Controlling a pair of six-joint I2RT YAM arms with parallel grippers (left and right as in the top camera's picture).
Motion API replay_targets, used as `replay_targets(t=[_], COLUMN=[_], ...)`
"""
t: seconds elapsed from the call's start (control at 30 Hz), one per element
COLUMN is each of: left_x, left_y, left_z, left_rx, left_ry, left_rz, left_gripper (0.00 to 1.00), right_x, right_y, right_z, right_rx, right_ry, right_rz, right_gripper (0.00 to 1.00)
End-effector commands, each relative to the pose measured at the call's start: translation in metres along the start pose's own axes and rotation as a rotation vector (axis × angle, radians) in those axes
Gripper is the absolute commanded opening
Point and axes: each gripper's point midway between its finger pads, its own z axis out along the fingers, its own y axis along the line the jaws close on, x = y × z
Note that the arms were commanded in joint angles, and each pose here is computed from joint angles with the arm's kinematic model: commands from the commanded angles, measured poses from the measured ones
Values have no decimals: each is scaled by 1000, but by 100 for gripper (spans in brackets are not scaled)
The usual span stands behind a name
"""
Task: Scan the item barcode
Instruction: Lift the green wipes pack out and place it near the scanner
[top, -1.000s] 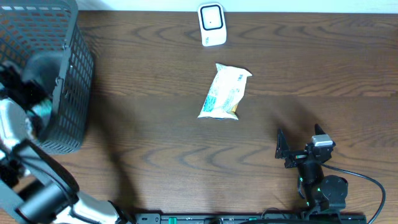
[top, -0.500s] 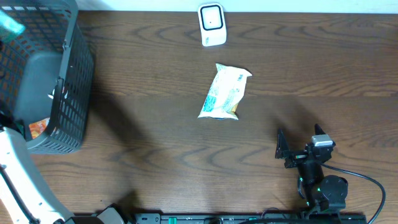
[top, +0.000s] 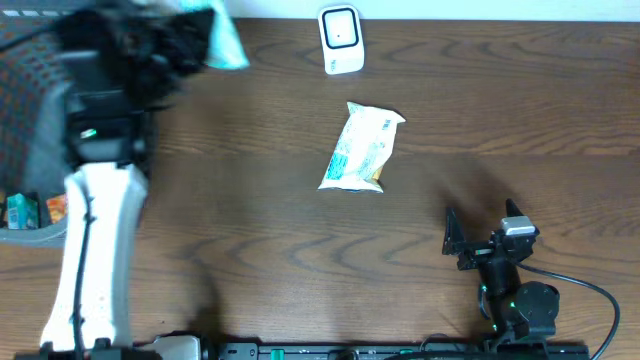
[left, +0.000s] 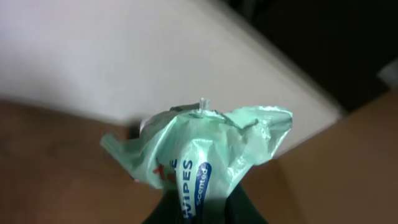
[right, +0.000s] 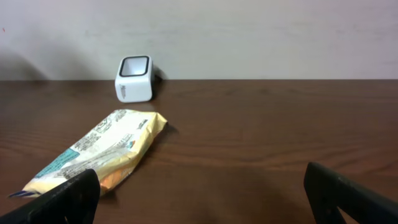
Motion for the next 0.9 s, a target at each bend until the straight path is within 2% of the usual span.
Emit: replay_targets(t=[0.0,0.03,0.37,0.43,0.47,0.53,0.63,0.67,0.77,0.87], left_x=[37,74,200,216,226,229,229,228,224,201], left_y=[34,43,70,75,81,84,83,80,75,65], left_z=[37,63,140,146,149,150,151,152,153,150], left_rx=[-207,-254,-318,-325,-333,-337,-333,-317,-299,-260], left_ry=[54,142,387,417,437,445,442,441,433,387], left_rz=[55,55,84,86,83,82,83,82,92,177], left_gripper=[7,7,9,17,27,40,48,58,60,60], right_x=[1,1,1,1,1,1,1,1,1,1], right_y=[1,1,1,1,1,1,1,1,1,1], right_z=[0,0,0,0,0,0,0,0,0,0], right_rx=[-4,-4,-4,-4,-4,-4,-4,-4,-4,-4], right_ry=[3,3,3,3,3,3,3,3,3,3], right_rz=[13,13,13,13,13,13,13,13,13,13], right_gripper=[99,99,99,99,99,99,99,99,99,99])
